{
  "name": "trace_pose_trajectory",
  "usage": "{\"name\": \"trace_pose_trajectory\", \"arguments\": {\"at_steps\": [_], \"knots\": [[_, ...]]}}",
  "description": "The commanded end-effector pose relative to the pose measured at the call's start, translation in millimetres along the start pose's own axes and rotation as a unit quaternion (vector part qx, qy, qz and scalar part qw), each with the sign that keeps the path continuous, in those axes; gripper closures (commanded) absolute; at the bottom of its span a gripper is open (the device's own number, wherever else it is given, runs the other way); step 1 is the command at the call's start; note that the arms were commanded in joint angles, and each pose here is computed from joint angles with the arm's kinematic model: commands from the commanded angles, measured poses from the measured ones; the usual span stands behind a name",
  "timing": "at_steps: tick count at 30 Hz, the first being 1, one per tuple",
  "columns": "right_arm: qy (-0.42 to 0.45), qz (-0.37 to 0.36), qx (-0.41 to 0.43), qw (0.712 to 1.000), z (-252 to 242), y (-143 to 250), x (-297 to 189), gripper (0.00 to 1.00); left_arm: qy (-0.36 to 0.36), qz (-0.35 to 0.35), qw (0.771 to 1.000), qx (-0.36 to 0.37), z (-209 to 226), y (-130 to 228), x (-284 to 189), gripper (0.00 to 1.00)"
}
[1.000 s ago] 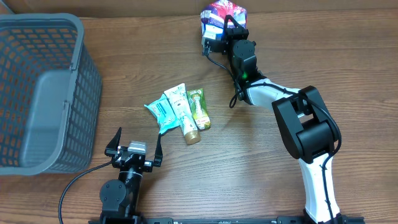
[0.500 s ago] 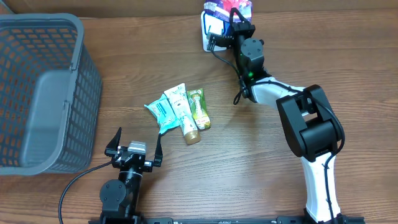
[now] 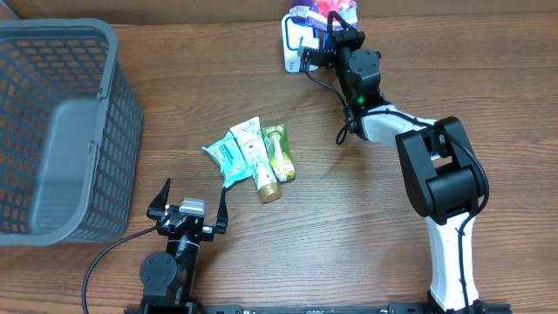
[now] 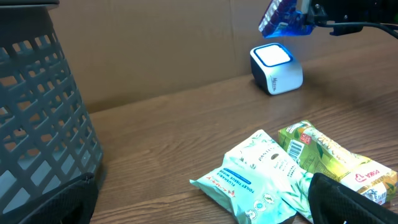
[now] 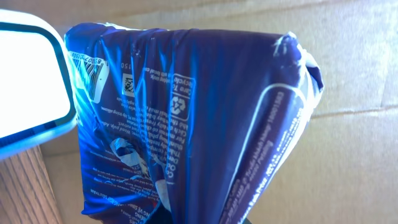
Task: Scan the item barcode
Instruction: 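Hold the purple package against the white scanner face, then carry the purple package to the right edge and set it down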
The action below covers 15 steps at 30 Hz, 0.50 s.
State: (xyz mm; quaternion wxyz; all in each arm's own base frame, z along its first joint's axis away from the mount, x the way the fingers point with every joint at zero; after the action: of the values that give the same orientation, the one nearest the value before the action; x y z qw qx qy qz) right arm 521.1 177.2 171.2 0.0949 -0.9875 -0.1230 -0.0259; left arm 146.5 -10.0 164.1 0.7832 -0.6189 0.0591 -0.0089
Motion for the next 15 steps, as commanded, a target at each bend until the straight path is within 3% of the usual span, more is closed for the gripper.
{"name": "trace_pose_trajectory", "arguments": {"at_steps": [1, 7, 11, 15], "knots": [[0.012, -0.017, 0.003, 1.000, -7.8, -3.7, 1.8, 0.96, -0.003, 0.001, 1.000, -0.002, 0.5, 1.4, 0.0, 0.00], [0.029, -0.010, -0.010, 0.999, -11.8, -8.4, 1.1, 0.96, -0.003, 0.001, 1.000, -0.002, 0.6, 1.3, 0.0, 0.00], [0.085, -0.023, 0.010, 0.996, -30.5, -34.0, -4.2, 0.96, -0.003, 0.001, 1.000, -0.002, 0.6, 1.3, 0.0, 0.00], [0.049, -0.033, 0.058, 0.997, -46.6, -57.5, -10.9, 0.96, -0.003, 0.001, 1.000, -0.002, 0.5, 1.4, 0.0, 0.00]]}}
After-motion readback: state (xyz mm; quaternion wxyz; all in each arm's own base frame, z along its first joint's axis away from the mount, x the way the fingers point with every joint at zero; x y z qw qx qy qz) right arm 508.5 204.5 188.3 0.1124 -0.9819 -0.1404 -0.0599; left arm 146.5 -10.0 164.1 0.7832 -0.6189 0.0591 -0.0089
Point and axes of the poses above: each gripper's point midway between its finger pads, its own x axis out along the fingers, its own z axis along the line the jaws close on, y = z × x, the point moved 10 cm from there along -x, back along the fingers, and after that the axes turned 2 degrees about x, right-handed, at the moved point
